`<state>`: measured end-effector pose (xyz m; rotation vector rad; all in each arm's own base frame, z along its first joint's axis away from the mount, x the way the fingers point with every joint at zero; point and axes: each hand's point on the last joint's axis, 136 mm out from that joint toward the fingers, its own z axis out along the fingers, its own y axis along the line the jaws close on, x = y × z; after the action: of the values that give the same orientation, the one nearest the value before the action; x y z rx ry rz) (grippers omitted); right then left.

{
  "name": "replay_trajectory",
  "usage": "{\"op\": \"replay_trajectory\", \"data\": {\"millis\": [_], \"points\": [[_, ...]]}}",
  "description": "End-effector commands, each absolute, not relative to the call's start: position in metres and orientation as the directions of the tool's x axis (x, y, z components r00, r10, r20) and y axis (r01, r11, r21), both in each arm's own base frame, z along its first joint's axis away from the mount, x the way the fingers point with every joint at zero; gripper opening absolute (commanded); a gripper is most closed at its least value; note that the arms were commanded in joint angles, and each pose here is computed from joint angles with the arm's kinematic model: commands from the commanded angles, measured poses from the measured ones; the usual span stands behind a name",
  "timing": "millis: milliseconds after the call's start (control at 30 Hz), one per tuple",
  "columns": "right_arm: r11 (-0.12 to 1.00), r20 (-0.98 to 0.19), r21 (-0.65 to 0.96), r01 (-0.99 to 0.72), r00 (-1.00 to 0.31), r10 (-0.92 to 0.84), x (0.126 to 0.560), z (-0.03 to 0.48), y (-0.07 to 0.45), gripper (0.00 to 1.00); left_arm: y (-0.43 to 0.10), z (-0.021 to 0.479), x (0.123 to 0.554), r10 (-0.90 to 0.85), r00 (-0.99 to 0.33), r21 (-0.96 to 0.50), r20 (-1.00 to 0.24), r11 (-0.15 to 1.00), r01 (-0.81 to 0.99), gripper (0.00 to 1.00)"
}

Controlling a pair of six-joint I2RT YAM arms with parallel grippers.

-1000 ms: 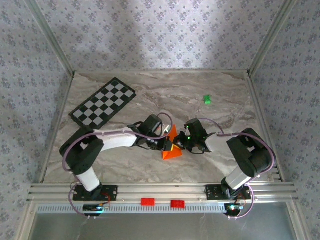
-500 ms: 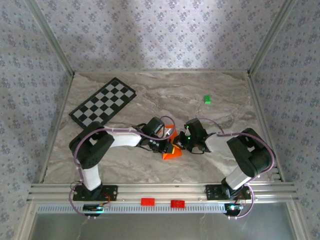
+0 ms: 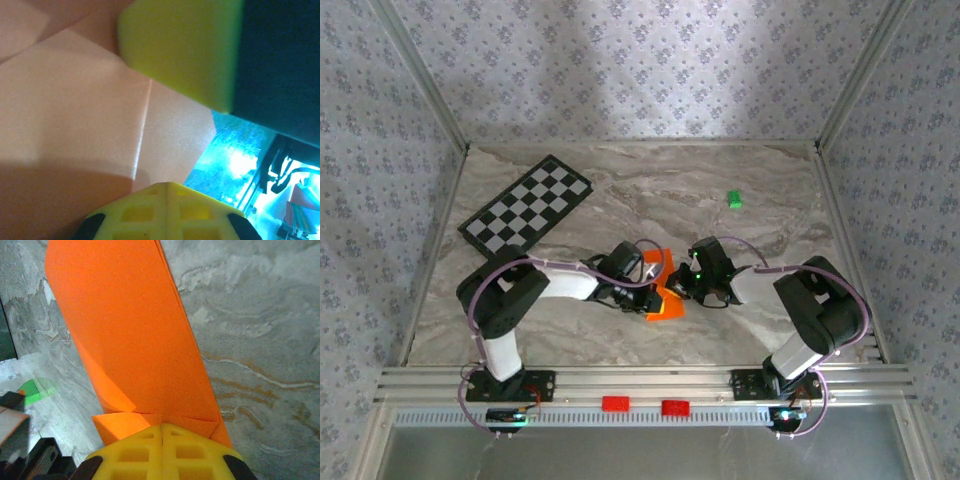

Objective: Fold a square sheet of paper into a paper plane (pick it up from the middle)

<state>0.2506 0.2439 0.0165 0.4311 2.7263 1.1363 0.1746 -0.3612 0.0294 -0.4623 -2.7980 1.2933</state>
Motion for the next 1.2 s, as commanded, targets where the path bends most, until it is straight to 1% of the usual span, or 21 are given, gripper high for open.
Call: {"op": "replay_trajectory", "data": {"millis": [0,133,367,533,700,1167], "points": [[0.777,0.063,0.534,0.333,-0.932,0.356,0.215,-0.034,0.207,0.0,-0.369,0.06,0.181,0.266,-0.95,-0.781,-0.164,0.553,0.29,0.02],[0.778,0.064,0.533,0.334,-0.932,0.356,0.215,-0.035,0.207,0.0,-0.366,0.065,0.19,0.241,-0.954,-0.781,-0.179,0.554,0.287,0.02],[0.778,0.067,0.532,0.334,-0.933,0.355,0.214,-0.035,0.208,0.0,-0.368,0.045,0.19,0.253,-0.959,-0.789,-0.126,0.56,0.252,0.02],[0.779,0.068,0.53,0.333,-0.933,0.353,0.213,-0.035,0.207,0.0,-0.361,0.03,0.182,0.262,-0.96,-0.784,-0.097,0.575,0.236,0.02],[0.782,0.07,0.525,0.336,-0.933,0.354,0.213,-0.037,0.206,0.0,-0.345,0.013,0.173,0.261,-0.963,-0.751,-0.071,0.621,0.224,0.03],[0.789,0.072,0.508,0.344,-0.93,0.359,0.21,-0.042,0.202,0.0,-0.329,0.013,0.141,0.299,-0.954,-0.764,-0.032,0.608,0.216,0.04]]}}
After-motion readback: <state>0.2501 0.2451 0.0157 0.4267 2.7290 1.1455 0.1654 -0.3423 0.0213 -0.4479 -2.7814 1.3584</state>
